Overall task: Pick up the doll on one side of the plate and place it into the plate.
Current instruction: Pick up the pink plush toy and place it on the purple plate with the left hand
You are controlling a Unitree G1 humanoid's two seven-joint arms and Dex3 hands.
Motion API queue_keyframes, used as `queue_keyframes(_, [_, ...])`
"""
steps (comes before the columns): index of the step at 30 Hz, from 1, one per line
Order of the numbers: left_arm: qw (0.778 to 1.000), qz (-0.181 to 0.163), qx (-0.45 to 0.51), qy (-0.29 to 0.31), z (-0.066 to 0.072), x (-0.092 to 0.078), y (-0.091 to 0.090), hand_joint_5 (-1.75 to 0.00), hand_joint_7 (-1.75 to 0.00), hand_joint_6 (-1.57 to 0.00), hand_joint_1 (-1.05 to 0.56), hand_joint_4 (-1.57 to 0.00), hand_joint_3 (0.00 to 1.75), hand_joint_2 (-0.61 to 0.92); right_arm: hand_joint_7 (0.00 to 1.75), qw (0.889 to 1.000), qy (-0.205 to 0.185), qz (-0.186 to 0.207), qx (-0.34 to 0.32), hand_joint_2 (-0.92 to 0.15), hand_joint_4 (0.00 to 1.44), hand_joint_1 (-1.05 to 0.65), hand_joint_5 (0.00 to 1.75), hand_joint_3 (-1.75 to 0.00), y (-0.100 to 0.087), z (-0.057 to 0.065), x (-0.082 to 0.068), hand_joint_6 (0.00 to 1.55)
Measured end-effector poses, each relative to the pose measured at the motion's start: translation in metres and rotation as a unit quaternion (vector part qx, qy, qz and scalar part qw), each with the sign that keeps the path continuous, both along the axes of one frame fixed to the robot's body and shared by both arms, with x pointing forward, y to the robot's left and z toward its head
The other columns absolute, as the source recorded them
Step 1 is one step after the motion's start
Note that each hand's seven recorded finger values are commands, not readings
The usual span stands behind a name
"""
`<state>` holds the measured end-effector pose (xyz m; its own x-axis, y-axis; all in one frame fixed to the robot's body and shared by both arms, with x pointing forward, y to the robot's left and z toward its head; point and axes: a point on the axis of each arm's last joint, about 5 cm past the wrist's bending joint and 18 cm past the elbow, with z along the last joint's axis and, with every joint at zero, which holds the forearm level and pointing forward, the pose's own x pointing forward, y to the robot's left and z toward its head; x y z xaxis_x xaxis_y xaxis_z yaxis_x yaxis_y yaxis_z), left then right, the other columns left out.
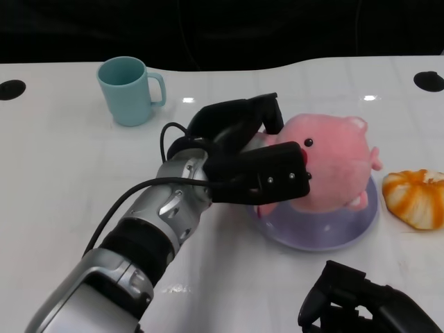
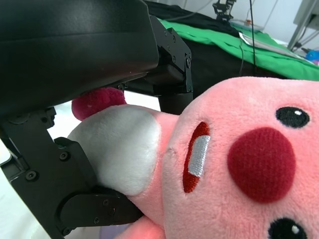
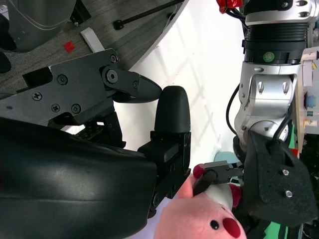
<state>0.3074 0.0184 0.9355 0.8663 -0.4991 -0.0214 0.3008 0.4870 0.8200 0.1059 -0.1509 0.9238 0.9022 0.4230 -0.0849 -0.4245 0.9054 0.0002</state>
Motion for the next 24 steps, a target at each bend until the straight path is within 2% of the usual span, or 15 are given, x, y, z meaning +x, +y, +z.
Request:
queue_keyframes(4, [1.0,-0.007,0.009,0.023,-0.004,0.0,-0.006,-1.75,-1.7,-0.68,-0.19,-0.86,0.86,0.5,1.68,1.0,0.002,-0.003,0.0,-0.86,0.65,-0.21,1.75,-0.64,0.001,-0.001,-0.001,0.44])
queue_keyframes(7, [0.999,-0.01,0.011,0.033,-0.002,0.001,-0.009,-1.71,-1.0,-0.77,-0.21,-0.77,0.71,0.58,1.68,1.0,0.007,-0.004,-0.001,-0.85,0.65,-0.21,1.75,-0.64,0.001,-0.002,-0.003,0.44])
queue_keyframes(8, [0.999,-0.012,0.012,0.037,-0.002,0.001,-0.01,-1.64,-0.73,-0.75,-0.23,-0.73,0.58,0.67,1.67,1.0,0.007,-0.005,-0.001,-0.85,0.65,-0.21,1.75,-0.64,0.001,-0.002,-0.004,0.44])
queue_keyframes(9, [0.999,-0.015,0.012,0.041,-0.001,0.002,-0.011,-1.61,-0.58,-0.75,-0.25,-0.71,0.47,0.74,1.67,1.0,0.007,-0.005,-0.001,-0.84,0.65,-0.21,1.75,-0.64,0.0,-0.001,-0.004,0.44])
queue_keyframes(10, [0.999,-0.018,0.011,0.046,-0.001,0.001,-0.012,-1.41,-0.43,-0.67,-0.28,-0.63,0.35,0.82,1.67,1.0,0.006,-0.005,-0.001,-0.85,0.65,-0.22,1.75,-0.63,0.0,-0.001,-0.004,0.45])
queue_keyframes(11, [0.998,-0.021,0.011,0.053,-0.001,0.001,-0.012,-1.08,-0.25,-0.54,-0.34,-0.5,0.24,0.88,1.67,1.0,0.006,-0.005,-0.001,-0.85,0.64,-0.22,1.75,-0.63,0.0,-0.001,-0.005,0.45])
queue_keyframes(12, [0.998,-0.025,0.01,0.06,-0.001,0.001,-0.012,-0.91,-0.17,-0.47,-0.38,-0.43,0.2,0.9,1.67,1.0,0.006,-0.005,-0.001,-0.85,0.64,-0.22,1.75,-0.63,0.0,0.0,-0.005,0.45])
queue_keyframes(14, [0.997,-0.03,0.009,0.067,-0.001,0.001,-0.012,-0.74,-0.09,-0.38,-0.44,-0.34,0.18,0.92,1.66,1.0,0.005,-0.005,-0.001,-0.86,0.63,-0.21,1.75,-0.62,0.0,0.001,-0.006,0.45])
queue_keyframes(15, [0.997,-0.034,0.01,0.07,-0.001,0.001,-0.012,-0.64,-0.04,-0.31,-0.52,-0.21,0.22,0.92,1.66,1.0,0.004,-0.005,-0.001,-0.86,0.63,-0.2,1.75,-0.62,0.0,0.001,-0.006,0.44])
queue_keyframes(16, [0.996,-0.04,0.011,0.073,0.0,0.001,-0.012,-0.61,-0.03,-0.28,-0.55,-0.16,0.24,0.92,1.66,1.0,0.004,-0.005,-0.001,-0.86,0.63,-0.2,1.75,-0.62,0.0,0.001,-0.007,0.44])
queue_keyframes(17, [0.996,-0.045,0.014,0.075,0.0,0.002,-0.012,-0.51,-0.01,-0.24,-0.6,-0.07,0.27,0.92,1.66,1.0,0.004,-0.005,-0.001,-0.87,0.63,-0.19,1.75,-0.62,0.0,0.001,-0.007,0.44])
queue_keyframes(21, [0.994,-0.066,0.04,0.073,0.009,0.003,-0.013,-0.24,-0.01,-0.16,-0.76,0.0,0.28,0.92,1.66,1.0,0.007,-0.006,-0.001,-0.87,0.63,-0.19,1.75,-0.62,-0.001,0.001,-0.009,0.44])
queue_keyframes(24, [0.993,-0.075,0.063,0.065,0.015,0.003,-0.012,-0.13,0.0,-0.13,-0.83,0.0,0.27,0.92,1.66,1.0,0.007,-0.005,-0.004,-0.86,0.64,-0.2,1.75,-0.62,-0.001,0.001,-0.009,0.45])
